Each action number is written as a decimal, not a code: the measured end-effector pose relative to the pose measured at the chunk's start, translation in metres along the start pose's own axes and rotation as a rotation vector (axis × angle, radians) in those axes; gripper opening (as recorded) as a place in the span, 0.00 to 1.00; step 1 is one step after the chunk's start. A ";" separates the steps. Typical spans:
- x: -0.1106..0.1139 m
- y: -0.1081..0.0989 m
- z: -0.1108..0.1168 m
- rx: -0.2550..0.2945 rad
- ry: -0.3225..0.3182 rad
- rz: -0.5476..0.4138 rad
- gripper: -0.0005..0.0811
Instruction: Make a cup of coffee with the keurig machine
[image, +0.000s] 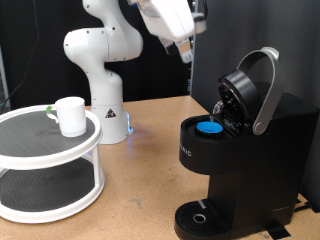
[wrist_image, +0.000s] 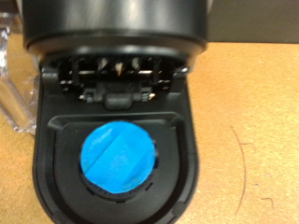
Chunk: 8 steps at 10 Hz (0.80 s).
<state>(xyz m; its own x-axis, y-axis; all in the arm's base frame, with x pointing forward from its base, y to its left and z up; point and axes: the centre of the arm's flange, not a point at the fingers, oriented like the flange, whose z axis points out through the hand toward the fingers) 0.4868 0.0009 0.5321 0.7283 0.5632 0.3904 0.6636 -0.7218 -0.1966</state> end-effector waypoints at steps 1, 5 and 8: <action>0.003 -0.003 -0.008 0.002 0.004 0.003 0.99; 0.009 -0.010 -0.006 0.034 0.015 0.003 0.99; 0.038 -0.035 0.016 0.070 0.009 0.023 0.99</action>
<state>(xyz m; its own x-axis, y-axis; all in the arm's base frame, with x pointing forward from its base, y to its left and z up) 0.4937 0.0540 0.5394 0.7421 0.5429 0.3932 0.6573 -0.7045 -0.2677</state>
